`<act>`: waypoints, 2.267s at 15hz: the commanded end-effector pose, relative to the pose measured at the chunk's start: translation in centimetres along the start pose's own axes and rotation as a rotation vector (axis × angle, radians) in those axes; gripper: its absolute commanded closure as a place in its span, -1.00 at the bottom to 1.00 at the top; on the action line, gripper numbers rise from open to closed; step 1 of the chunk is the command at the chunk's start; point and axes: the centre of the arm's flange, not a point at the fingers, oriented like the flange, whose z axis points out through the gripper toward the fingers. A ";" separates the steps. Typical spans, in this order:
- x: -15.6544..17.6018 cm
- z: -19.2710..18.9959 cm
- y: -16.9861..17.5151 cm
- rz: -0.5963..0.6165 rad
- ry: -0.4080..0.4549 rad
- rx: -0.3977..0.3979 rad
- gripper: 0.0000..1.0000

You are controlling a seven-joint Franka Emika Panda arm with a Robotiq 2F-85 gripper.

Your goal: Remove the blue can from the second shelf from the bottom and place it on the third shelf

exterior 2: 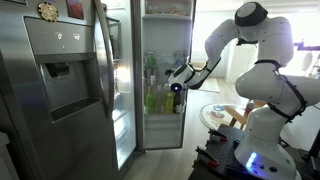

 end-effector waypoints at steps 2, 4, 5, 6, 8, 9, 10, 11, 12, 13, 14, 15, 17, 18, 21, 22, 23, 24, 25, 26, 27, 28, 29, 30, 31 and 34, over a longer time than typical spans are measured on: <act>6.4 -0.5 1.3 -0.010 -0.070 0.067 0.08; 7.8 -0.5 1.2 -0.021 -0.117 0.077 0.08; 8.4 -0.4 1.1 -0.035 -0.146 0.082 0.08; 9.1 -0.3 1.1 -0.044 -0.163 0.090 0.08; 10.2 -0.5 0.8 -0.063 -0.186 0.103 0.08; 10.7 -0.5 0.6 -0.067 -0.206 0.109 0.08; 11.4 -0.3 0.5 -0.071 -0.222 0.111 0.08; 11.9 -0.2 0.5 -0.072 -0.236 0.113 0.08; 12.6 0.0 0.4 -0.078 -0.244 0.117 0.08; 13.6 0.3 0.1 -0.086 -0.249 0.119 0.08; 14.1 0.4 0.0 -0.092 -0.255 0.120 0.08; 14.7 0.5 -0.2 -0.096 -0.258 0.119 0.08; 15.9 1.0 -0.3 -0.105 -0.267 0.116 0.08; 16.5 1.2 -0.4 -0.106 -0.269 0.114 0.08; 18.2 1.7 -0.8 -0.112 -0.270 0.109 0.08; 18.7 1.8 -0.8 -0.117 -0.272 0.107 0.08; 19.3 2.0 -0.9 -0.114 -0.269 0.103 0.08; 19.7 2.1 -0.9 -0.112 -0.267 0.100 0.08; 20.2 2.2 -0.9 -0.113 -0.262 0.094 0.08; 20.8 2.3 -1.0 -0.112 -0.254 0.087 0.08; 21.2 2.4 -1.0 -0.111 -0.250 0.083 0.08; 21.7 2.4 -1.0 -0.109 -0.244 0.077 0.08; 22.2 2.4 -1.1 -0.106 -0.241 0.073 0.08; 22.7 2.4 -1.1 -0.103 -0.238 0.070 0.08; 23.3 2.4 -1.1 -0.104 -0.226 0.065 0.08; 25.2 1.9 -1.4 -0.100 -0.204 0.068 0.08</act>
